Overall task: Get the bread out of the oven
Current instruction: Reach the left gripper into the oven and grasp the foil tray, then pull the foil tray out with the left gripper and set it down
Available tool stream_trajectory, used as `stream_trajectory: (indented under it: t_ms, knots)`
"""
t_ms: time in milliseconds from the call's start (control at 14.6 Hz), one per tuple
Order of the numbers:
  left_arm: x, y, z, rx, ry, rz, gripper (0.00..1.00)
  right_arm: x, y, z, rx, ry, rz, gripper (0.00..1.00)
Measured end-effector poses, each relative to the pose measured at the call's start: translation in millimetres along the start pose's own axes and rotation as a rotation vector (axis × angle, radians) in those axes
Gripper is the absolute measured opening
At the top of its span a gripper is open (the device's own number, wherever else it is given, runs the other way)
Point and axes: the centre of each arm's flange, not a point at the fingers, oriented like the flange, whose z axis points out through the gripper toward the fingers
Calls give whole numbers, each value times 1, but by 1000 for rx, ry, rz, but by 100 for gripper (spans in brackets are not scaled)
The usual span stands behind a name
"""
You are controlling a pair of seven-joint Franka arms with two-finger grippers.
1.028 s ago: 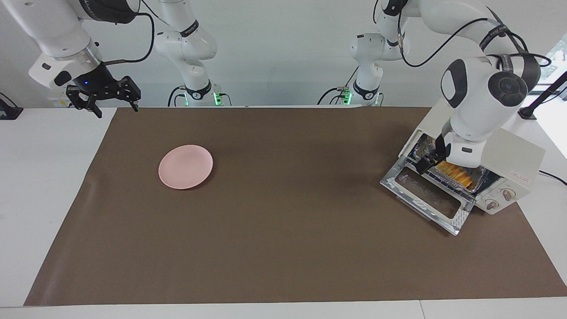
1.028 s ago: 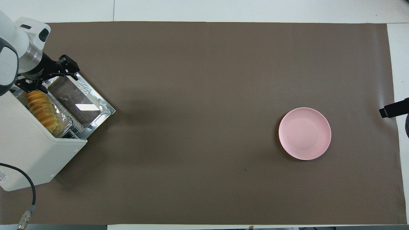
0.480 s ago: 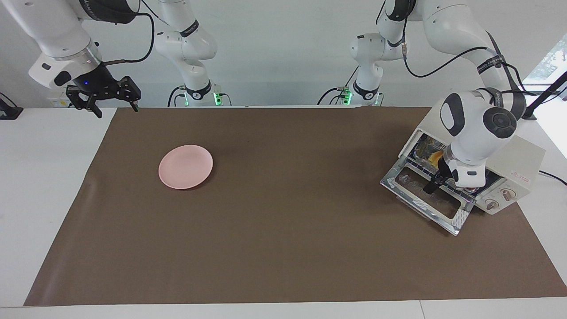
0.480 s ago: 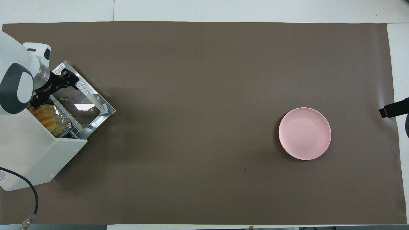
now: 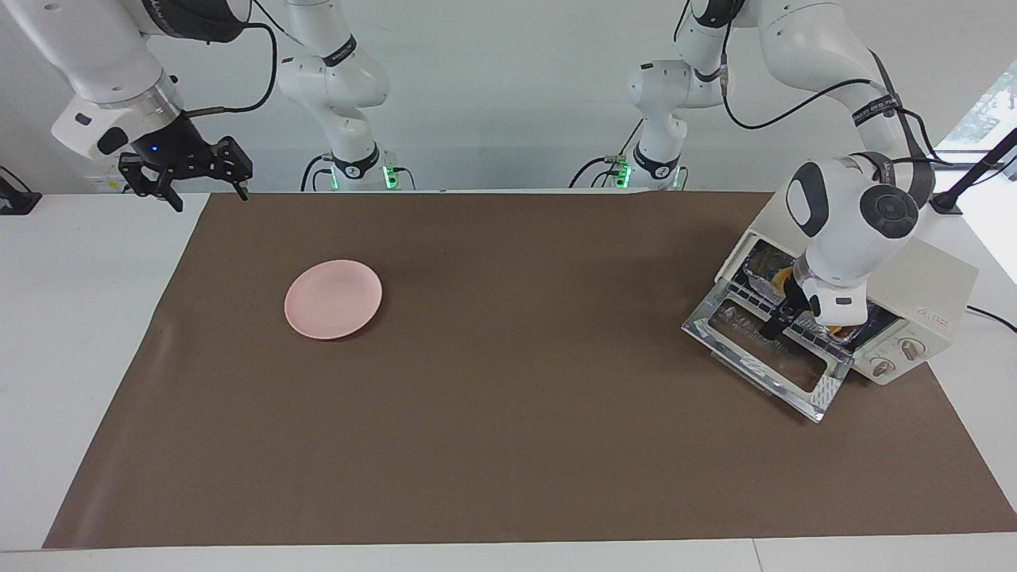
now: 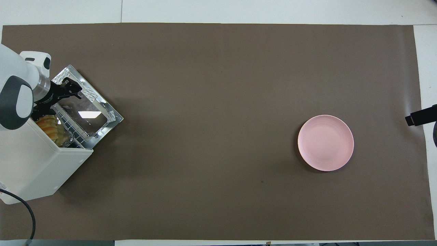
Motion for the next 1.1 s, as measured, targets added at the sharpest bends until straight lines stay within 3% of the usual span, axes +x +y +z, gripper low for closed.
stream_trajectory:
  t_ms: [343, 754, 823, 1097]
  knots:
    - [4, 0, -12, -12, 17, -3, 100, 0, 0, 0, 0, 0, 0, 100]
    - [-1, -4, 4, 18, -3, 3, 98, 0, 0, 0, 0, 0, 0, 100]
    - [-1, -4, 6, 20, -5, 3, 93, 0, 0, 0, 0, 0, 0, 100]
    - [-4, -4, 11, 27, -13, 6, 47, 0, 0, 0, 0, 0, 0, 100]
